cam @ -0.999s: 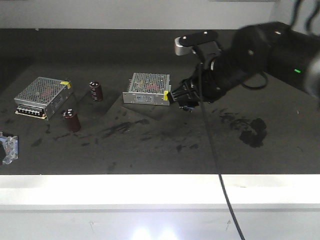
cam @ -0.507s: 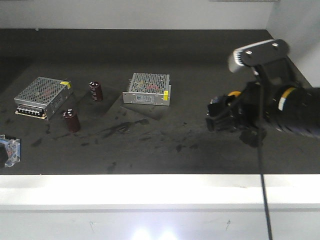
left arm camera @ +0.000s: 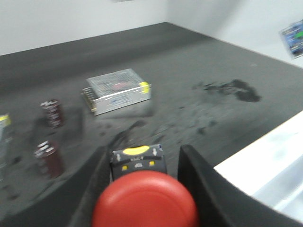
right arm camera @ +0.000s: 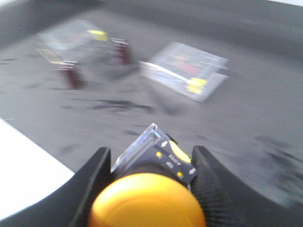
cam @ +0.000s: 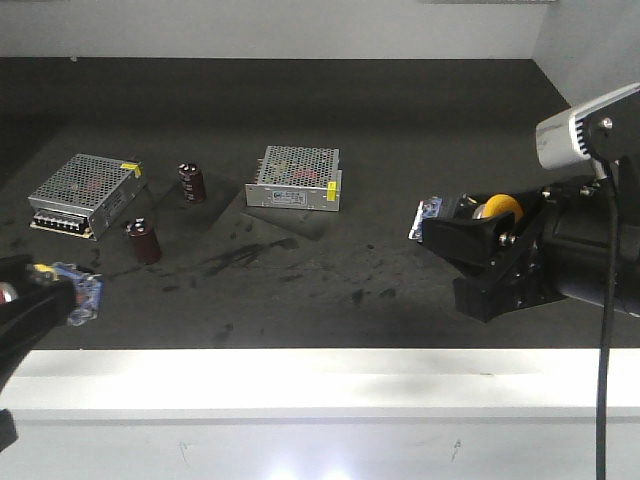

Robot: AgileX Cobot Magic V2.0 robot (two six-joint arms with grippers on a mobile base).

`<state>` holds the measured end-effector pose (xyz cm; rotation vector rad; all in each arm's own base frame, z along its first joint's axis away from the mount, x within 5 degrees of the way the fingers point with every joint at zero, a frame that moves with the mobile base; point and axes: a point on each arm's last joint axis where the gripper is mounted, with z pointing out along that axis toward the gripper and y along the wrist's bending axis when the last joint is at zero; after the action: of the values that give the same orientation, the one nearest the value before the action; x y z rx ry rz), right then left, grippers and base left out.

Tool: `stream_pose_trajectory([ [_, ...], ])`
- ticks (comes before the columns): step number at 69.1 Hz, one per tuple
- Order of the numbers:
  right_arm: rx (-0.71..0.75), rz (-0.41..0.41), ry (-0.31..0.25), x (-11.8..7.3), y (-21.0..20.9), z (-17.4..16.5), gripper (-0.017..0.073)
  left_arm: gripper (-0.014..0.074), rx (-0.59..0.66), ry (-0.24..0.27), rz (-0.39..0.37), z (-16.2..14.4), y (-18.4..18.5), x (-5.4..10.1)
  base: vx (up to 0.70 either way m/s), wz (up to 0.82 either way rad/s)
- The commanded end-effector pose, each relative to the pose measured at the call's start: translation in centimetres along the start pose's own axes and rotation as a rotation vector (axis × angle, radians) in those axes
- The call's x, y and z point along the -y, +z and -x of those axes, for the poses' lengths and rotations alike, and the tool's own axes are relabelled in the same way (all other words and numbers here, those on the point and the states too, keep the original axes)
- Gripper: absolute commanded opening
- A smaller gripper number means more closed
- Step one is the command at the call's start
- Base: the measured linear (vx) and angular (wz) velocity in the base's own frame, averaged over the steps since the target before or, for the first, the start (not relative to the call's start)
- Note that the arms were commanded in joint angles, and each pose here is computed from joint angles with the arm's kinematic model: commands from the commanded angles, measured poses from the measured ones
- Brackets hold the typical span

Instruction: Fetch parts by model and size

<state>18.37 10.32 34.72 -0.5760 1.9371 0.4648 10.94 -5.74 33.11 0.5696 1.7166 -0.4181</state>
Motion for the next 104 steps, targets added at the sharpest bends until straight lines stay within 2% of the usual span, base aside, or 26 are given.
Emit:
stream_pose_trajectory([
  [1,0.117,0.010,-0.017,-0.2,-0.8,1.7,-0.0005,-0.0008,0.068,-0.060,-0.035,1.5,0.6,-0.1,0.00,0.00],
  [9,0.135,0.048,-0.029,-0.6,-0.8,1.8,-0.0005,-0.0008,0.072,-0.077,-0.095,1.5,1.3,0.1,0.00,0.00],
  [19,0.150,0.096,-0.030,-1.0,-0.9,2.0,-0.0005,-0.0008,0.097,-0.058,-0.150,1.8,1.5,0.5,0.00,0.00],
  [32,0.142,0.163,-0.047,-1.6,-0.9,1.9,-0.0005,-0.0008,0.152,-0.064,-0.205,2.3,1.4,0.9,0.00,0.00],
  [48,0.141,0.183,-0.030,-1.8,-1.0,1.9,-0.0005,-0.0006,0.167,-0.060,-0.211,2.4,1.3,1.0,0.00,0.00],
  [104,0.134,0.192,-0.030,-1.9,-1.0,1.8,-0.0005,-0.0006,0.166,-0.058,-0.214,2.4,1.3,1.0,0.00,0.00],
])
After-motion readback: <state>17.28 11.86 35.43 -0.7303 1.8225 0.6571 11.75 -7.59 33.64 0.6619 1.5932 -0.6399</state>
